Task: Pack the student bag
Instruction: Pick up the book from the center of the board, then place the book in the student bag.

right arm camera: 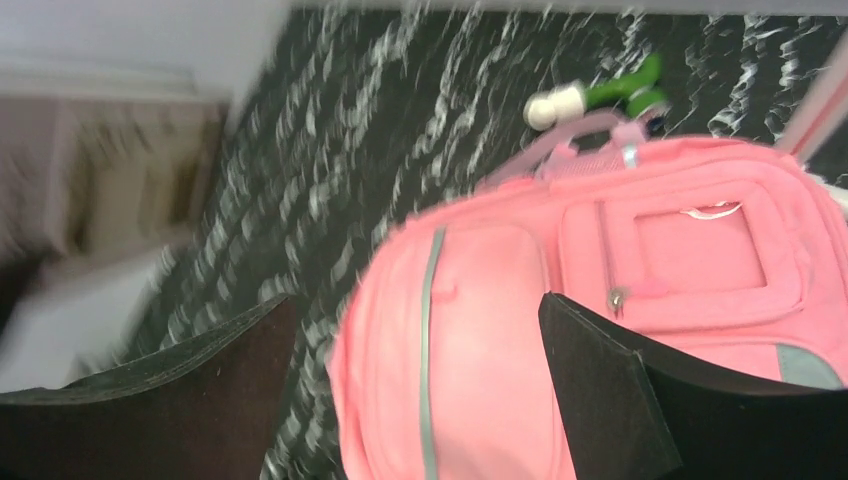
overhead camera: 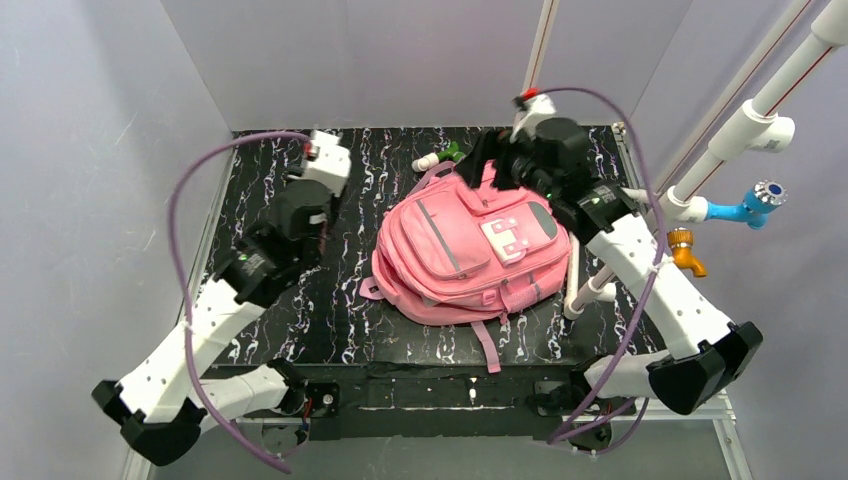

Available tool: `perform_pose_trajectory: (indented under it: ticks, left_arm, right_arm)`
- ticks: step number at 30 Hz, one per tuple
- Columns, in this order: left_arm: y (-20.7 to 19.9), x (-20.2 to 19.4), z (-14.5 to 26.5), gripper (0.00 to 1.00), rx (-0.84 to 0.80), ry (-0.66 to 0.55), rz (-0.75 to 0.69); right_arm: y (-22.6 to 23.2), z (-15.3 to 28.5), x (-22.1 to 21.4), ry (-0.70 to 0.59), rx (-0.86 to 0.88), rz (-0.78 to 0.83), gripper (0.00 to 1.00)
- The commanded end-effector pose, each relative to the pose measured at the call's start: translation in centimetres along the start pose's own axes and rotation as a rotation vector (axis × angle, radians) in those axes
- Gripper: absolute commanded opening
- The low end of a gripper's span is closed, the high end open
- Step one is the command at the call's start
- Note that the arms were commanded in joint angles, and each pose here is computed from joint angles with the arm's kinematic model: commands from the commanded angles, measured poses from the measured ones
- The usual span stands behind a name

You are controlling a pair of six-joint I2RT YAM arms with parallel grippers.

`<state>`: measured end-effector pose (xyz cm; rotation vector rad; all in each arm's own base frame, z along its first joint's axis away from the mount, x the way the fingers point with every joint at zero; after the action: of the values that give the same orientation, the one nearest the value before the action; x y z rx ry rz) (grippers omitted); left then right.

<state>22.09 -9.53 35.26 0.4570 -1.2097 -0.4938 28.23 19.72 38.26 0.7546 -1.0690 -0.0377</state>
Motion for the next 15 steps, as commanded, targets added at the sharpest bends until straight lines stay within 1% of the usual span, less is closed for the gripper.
perform_pose_trajectory:
  ticks: [1,3,5,8,12,13,15]
  left_arm:
    - [3.0,-0.5,2.3,0.00,-0.057,0.030,0.305]
    - [3.3,-0.2,2.4,0.00,-0.102,0.047,0.365]
    - [3.7,0.3,2.4,0.00,-0.130,0.045,0.407]
    - [4.5,0.7,2.4,0.00,-0.129,0.042,0.443]
    - [5.4,0.9,2.6,0.00,-0.122,0.037,0.504]
    - [5.5,0.9,2.6,0.00,-0.126,0.040,0.520]
    - [5.5,0.8,2.5,0.00,-0.136,0.049,0.552]
  right_arm:
    - [2.8,2.4,-7.7,0.309,0.115,0.522,0.98]
    - [4.5,2.8,-10.7,0.346,0.086,0.661,0.98]
    - [5.6,2.6,-12.8,0.366,0.075,0.722,0.98]
    - [6.8,2.2,-15.4,0.385,0.032,0.808,0.98]
    - [7.0,1.4,-19.5,0.434,-0.103,0.975,0.98]
    - [6.8,1.2,-20.5,0.446,-0.126,1.014,0.97]
    - [7.1,1.0,-22.5,0.453,-0.169,1.101,0.90]
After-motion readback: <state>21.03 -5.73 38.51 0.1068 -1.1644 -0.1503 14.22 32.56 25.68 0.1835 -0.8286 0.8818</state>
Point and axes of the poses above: each gripper's point midway between its finger pads, its own z axis back along the fingers, its own y axis along the line the jaws close on, x = y × z, the point moved 7 cm from there along z, back along the fingers, and after that the axes turned 8 degrees about -z, right-handed, at the moved point
